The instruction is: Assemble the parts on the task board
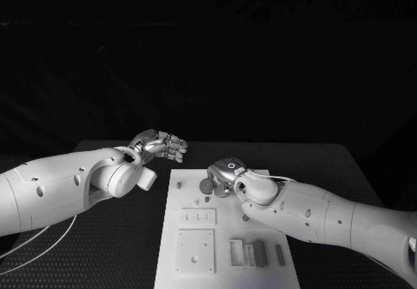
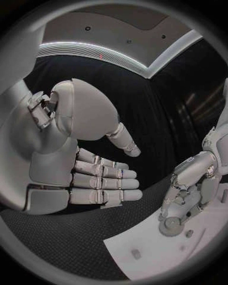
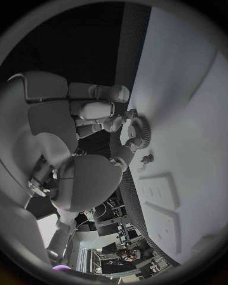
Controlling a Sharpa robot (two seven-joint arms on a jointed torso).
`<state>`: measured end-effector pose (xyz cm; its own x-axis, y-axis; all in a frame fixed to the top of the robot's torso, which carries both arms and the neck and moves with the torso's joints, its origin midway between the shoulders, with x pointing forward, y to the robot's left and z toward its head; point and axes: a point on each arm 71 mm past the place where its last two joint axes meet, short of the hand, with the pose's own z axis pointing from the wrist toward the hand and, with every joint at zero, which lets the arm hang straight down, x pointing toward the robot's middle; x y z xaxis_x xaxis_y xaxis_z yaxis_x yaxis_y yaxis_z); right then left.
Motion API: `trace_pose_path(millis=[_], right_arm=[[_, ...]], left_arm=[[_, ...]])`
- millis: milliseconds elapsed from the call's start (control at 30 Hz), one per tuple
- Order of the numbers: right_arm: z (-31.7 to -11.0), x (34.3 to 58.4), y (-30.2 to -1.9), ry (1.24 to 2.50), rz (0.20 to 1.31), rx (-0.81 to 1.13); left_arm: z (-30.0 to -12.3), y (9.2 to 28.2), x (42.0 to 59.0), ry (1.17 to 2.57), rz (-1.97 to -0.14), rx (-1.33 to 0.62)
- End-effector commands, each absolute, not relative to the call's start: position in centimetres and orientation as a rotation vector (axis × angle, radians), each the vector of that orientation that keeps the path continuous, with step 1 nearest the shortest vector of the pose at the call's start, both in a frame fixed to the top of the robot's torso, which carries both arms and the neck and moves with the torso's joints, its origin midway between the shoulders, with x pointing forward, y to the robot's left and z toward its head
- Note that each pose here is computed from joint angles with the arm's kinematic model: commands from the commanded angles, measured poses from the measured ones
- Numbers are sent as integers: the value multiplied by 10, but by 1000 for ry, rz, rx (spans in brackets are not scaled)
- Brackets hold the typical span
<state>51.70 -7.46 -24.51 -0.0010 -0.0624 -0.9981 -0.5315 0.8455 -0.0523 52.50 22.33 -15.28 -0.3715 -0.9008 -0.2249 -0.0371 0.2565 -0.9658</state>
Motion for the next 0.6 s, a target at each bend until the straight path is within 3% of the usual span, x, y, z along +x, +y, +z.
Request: trace_pose_path(millis=[33, 367, 600], right_arm=[[-244, 517, -76, 1528, 405, -477], [-238, 510, -88, 1487, 450, -448], [-215, 506, -126, 1434, 574, -359]], left_arm=[[-152, 221, 525, 1655, -1254, -872], [-152, 223, 524, 1652, -1251, -874], [-151, 228, 524, 1647, -1244, -881]])
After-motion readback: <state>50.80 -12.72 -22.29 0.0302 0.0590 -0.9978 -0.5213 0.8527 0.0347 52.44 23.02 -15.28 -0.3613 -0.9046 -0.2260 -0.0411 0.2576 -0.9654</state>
